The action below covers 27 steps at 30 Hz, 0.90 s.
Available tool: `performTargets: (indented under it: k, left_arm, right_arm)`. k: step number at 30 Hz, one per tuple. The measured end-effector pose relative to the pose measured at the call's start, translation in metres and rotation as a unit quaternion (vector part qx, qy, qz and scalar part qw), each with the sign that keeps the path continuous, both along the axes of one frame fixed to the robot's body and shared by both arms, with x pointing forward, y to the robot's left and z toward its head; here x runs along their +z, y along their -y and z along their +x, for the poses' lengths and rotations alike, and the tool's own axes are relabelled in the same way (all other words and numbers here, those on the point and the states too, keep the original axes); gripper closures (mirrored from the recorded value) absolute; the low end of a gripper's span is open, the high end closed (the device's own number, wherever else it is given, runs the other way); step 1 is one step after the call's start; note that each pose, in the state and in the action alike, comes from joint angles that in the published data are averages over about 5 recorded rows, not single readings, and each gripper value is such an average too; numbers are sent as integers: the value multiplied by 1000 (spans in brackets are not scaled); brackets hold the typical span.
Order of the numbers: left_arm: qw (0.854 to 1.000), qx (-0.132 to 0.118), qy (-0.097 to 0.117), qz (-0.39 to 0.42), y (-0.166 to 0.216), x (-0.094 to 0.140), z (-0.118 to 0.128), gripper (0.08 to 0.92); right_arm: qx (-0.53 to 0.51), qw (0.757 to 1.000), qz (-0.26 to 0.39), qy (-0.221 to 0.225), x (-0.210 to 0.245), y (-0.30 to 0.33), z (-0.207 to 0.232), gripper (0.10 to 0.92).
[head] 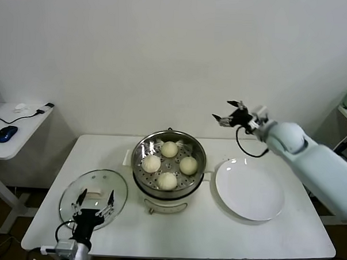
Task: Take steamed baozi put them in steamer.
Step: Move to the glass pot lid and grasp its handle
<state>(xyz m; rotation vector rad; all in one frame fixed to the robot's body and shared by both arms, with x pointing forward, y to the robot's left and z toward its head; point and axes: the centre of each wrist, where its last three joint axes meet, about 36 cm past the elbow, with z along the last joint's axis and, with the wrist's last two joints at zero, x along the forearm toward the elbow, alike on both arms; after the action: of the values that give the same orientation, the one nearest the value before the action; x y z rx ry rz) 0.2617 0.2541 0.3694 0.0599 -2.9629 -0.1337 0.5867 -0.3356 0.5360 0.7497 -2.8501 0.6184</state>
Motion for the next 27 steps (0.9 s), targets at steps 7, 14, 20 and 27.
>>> performTargets:
  k: [7, 14, 20, 27]
  left_arm:
    - [998, -3, 22, 61, -8, -11, 4, 177]
    - [989, 3, 40, 140, -17, -21, 5, 177]
    - [962, 17, 53, 269, -30, -34, 9, 177]
    - [887, -14, 42, 460, -50, -65, 5, 177]
  right_arm:
    - [-71, 994, 77, 28, -84, 36, -64, 200]
    - [-131, 985, 116, 4, -191, 45, -150, 200]
    - [-177, 975, 137, -15, -246, 34, -206, 200]
    - [-220, 963, 151, -34, -272, 18, -247, 200]
